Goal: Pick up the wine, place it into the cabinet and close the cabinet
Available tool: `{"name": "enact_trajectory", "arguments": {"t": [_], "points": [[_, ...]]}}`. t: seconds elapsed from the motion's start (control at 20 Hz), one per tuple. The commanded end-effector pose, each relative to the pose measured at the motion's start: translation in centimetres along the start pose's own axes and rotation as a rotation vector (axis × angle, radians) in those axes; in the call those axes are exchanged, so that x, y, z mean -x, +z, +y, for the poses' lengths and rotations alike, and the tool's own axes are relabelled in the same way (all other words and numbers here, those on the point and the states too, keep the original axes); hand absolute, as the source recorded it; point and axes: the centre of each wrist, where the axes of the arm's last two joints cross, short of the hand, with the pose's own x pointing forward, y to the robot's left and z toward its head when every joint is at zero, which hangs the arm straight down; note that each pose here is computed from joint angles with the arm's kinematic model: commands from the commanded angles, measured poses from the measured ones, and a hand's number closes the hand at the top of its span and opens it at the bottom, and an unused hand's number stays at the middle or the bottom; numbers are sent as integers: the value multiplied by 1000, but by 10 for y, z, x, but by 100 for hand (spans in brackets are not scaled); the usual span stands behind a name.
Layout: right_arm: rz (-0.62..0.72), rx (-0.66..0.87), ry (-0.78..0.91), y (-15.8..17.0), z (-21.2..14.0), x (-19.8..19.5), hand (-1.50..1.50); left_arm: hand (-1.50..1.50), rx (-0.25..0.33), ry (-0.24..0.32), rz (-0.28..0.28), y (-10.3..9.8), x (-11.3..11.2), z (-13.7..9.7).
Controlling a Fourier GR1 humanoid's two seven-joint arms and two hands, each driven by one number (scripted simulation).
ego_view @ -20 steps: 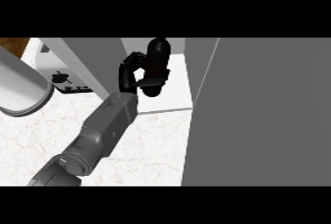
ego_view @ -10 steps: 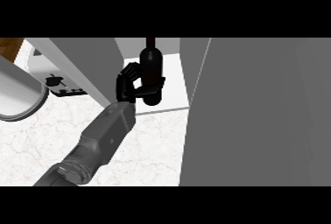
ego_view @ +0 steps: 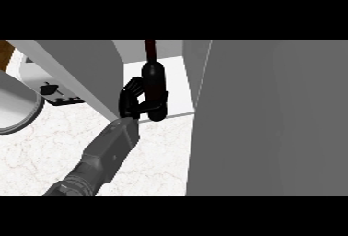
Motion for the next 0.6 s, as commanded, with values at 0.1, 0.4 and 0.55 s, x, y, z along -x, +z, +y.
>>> {"name": "enact_trajectory", "arguments": {"t": [0.1, 0.4, 0.55], "points": [[-11, -28, -18, 8, -1, -3, -150, 150, -34, -22, 18, 11, 15, 12], [7, -32, -18, 3, 3, 2, -150, 150, -29, -48, -20, 12, 14, 10], [1, -24, -24, 5, 1, -1, -150, 150, -45, -35, -15, 3, 2, 0]]}}
